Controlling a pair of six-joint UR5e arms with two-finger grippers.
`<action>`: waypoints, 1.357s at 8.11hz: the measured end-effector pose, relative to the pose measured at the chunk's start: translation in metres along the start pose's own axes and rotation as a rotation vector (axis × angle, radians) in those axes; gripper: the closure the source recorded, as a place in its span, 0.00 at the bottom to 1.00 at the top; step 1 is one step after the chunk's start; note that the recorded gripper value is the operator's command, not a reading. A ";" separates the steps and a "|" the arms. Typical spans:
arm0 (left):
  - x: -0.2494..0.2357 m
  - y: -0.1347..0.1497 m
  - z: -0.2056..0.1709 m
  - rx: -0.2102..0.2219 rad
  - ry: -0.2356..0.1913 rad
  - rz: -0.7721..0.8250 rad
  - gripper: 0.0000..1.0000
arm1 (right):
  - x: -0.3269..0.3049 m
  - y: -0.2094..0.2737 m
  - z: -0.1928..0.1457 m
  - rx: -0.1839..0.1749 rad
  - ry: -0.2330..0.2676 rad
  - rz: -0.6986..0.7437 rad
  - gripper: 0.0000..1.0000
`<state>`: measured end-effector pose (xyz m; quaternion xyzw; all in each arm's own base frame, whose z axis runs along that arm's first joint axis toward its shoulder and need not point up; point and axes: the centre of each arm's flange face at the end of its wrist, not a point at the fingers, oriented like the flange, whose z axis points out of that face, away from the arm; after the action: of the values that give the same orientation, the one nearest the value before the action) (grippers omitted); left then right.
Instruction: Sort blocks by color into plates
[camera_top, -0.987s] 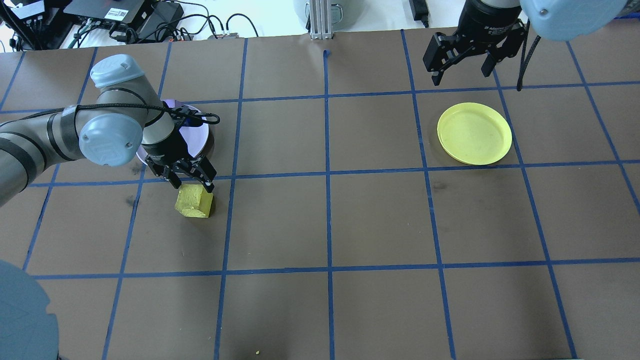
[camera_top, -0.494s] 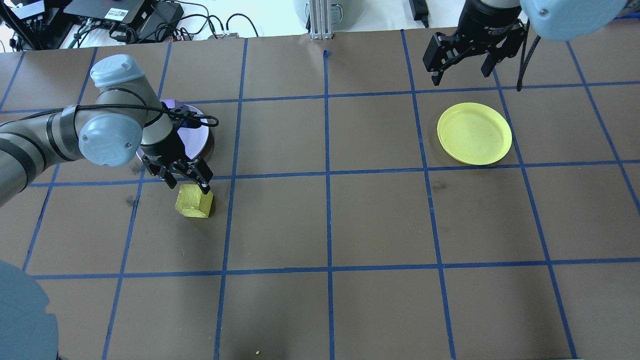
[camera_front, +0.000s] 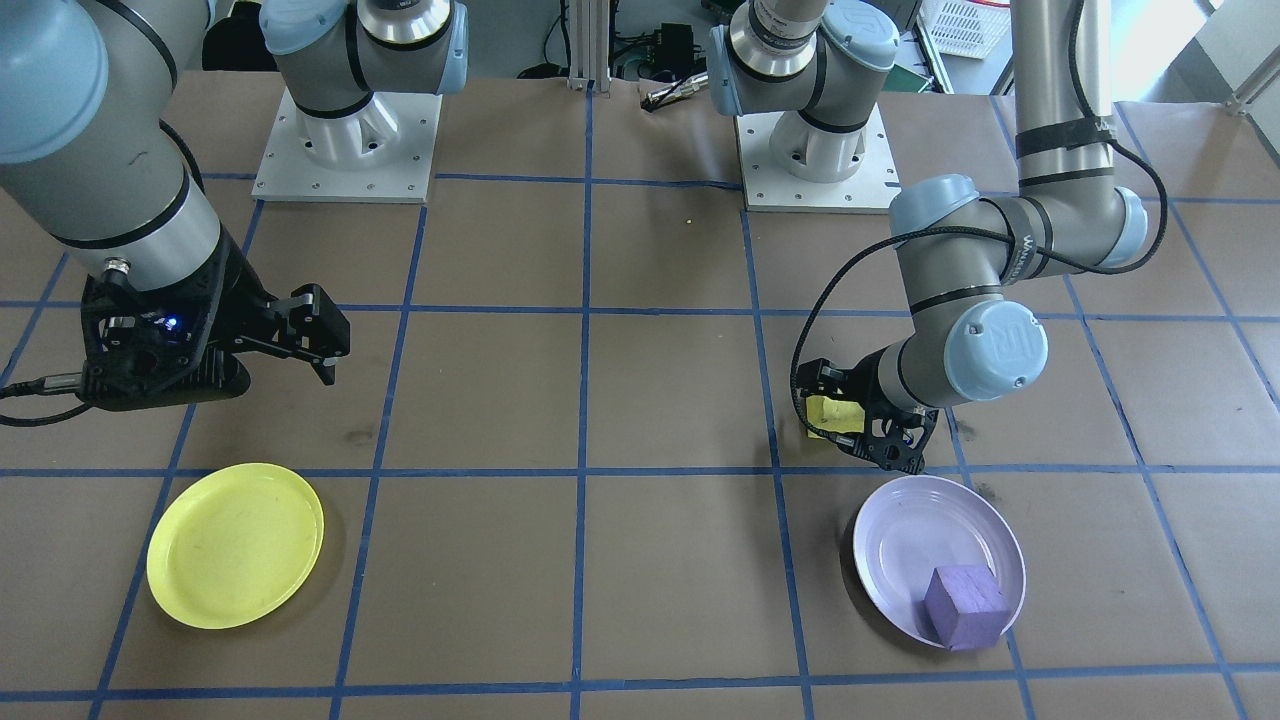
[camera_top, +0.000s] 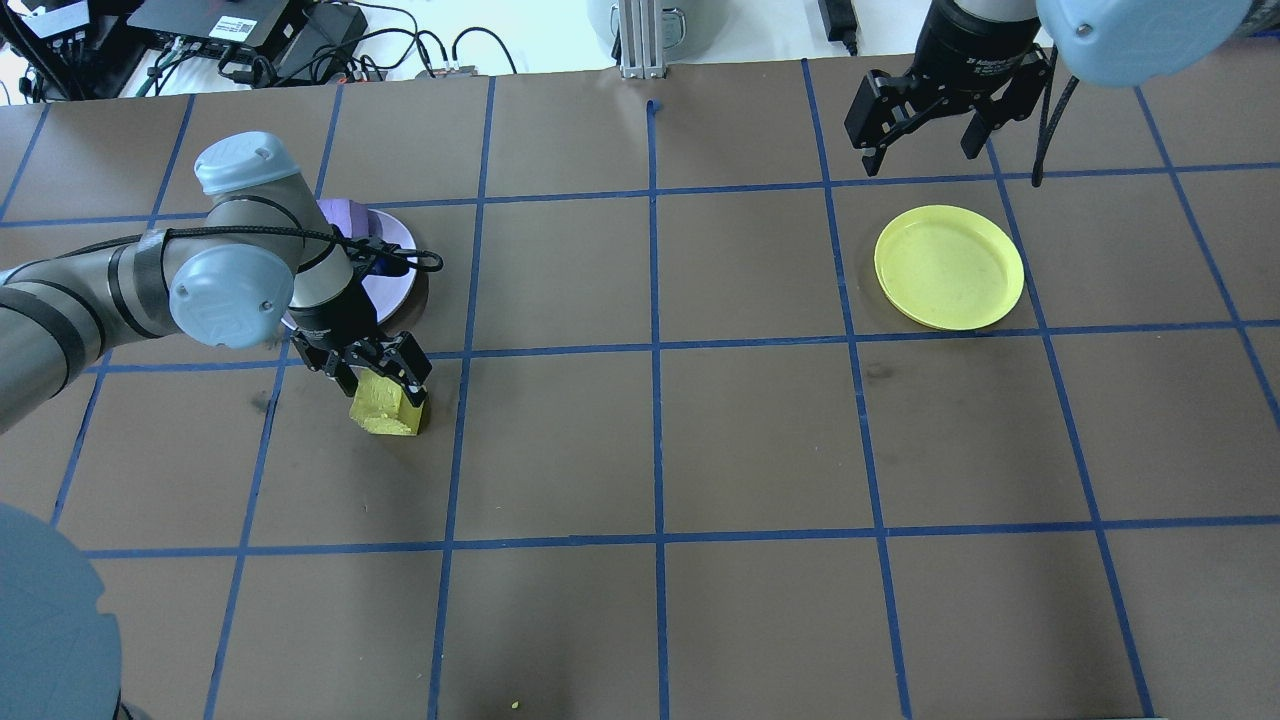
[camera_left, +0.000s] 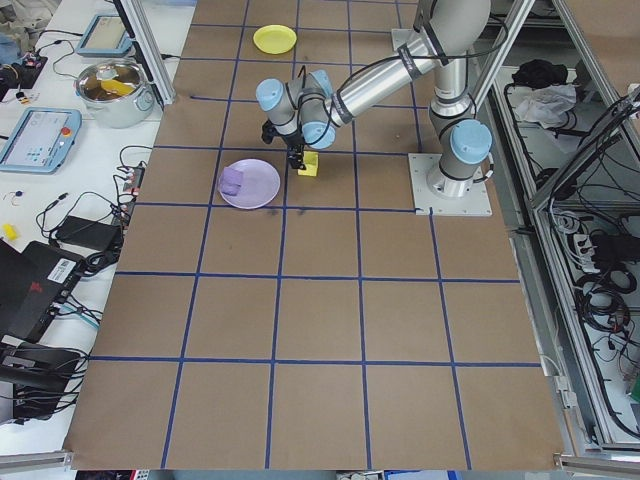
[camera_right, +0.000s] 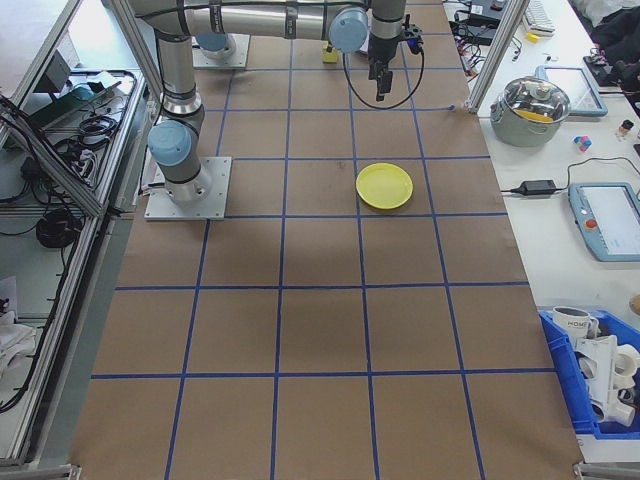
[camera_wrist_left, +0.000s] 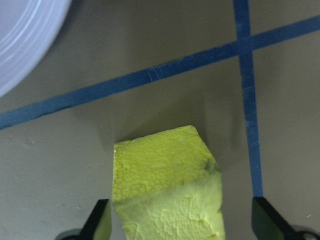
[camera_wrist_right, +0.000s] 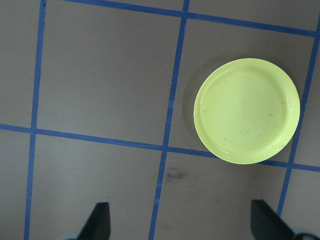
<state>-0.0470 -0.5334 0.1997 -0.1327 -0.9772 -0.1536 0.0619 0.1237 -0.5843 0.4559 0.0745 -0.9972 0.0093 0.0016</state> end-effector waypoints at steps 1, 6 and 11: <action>-0.002 0.000 0.008 -0.001 0.000 -0.004 0.39 | 0.000 0.000 0.001 -0.002 0.000 0.000 0.00; 0.002 -0.004 0.003 0.047 -0.020 -0.040 1.00 | 0.002 -0.002 -0.001 0.027 0.012 -0.001 0.00; 0.169 -0.003 -0.032 0.071 0.111 -0.169 1.00 | -0.001 0.001 -0.004 0.032 0.014 0.006 0.00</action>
<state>-0.2075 -0.5061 0.2569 -0.0388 -0.9848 -0.1306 0.1074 0.1243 -0.5835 0.4598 0.0717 -0.9971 0.0260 0.0075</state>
